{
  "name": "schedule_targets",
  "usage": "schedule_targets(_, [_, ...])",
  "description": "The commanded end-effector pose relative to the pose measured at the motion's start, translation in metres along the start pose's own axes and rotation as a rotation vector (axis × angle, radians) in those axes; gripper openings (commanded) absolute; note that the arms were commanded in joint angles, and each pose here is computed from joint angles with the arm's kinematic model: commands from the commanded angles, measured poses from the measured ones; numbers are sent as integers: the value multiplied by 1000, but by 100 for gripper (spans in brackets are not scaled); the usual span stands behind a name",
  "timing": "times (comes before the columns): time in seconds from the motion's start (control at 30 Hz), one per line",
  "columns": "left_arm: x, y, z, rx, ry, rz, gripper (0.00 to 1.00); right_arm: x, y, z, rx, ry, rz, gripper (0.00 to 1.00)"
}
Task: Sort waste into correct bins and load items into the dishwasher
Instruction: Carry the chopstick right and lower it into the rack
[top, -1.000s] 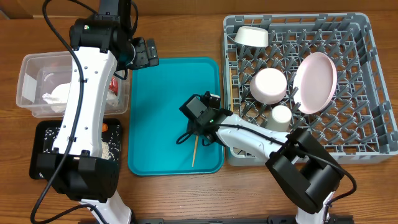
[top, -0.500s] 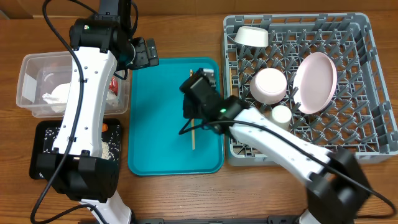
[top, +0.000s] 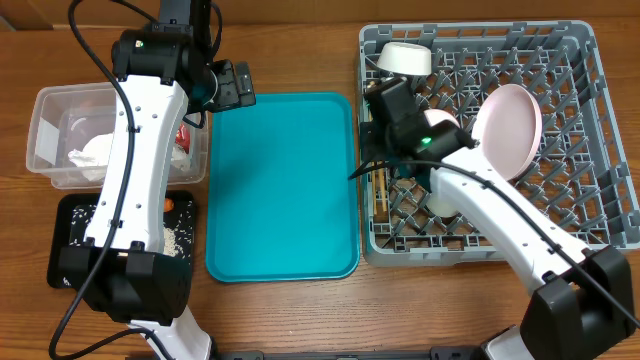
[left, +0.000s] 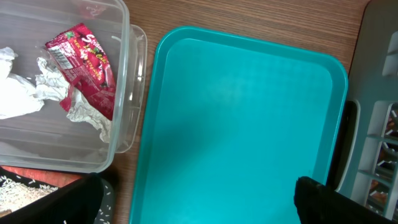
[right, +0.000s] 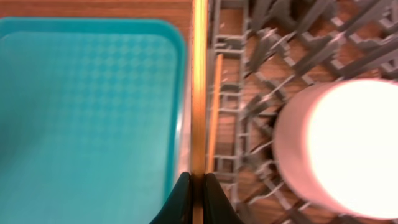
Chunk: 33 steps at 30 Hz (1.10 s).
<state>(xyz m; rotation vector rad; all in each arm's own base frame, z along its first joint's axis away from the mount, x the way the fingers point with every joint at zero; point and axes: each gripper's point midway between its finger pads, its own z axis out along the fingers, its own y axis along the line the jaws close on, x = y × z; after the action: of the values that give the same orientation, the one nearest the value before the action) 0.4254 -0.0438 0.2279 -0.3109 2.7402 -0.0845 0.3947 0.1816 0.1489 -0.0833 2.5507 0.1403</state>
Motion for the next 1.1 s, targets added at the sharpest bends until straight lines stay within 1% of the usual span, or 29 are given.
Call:
schedule_targets(0.0, [0, 1, 2, 4, 8, -9, 100, -4, -14, -1, 20, -6, -26, 4])
schedule_targets(0.3, [0, 1, 2, 4, 8, -9, 100, 12, -22, 25, 52, 68, -25, 4])
schedule_targets(0.57, [0, 1, 2, 4, 7, -9, 100, 14, -10, 30, -13, 86, -20, 4])
schedule_targets(0.6, [0, 1, 2, 4, 8, -9, 100, 14, -10, 30, -13, 86, -20, 7])
schedule_targets(0.67, [0, 1, 2, 4, 7, -9, 100, 14, -10, 30, -13, 86, -20, 27])
schedule_targets(0.73, [0, 1, 2, 4, 7, -9, 100, 14, -10, 30, -13, 86, -20, 37])
schedule_targets(0.8, [0, 1, 2, 4, 7, -9, 100, 14, -10, 30, -14, 82, -20, 39])
schedule_targets(0.93, [0, 1, 2, 4, 7, -9, 100, 3, -7, 25, -23, 57, -17, 49])
schedule_targets(1.03, [0, 1, 2, 4, 8, -9, 100, -13, -2, 8, -44, 19, -12, 60])
schedule_targets(1.07, [0, 1, 2, 4, 8, -9, 100, -20, 2, 0, -62, 3, -10, 69])
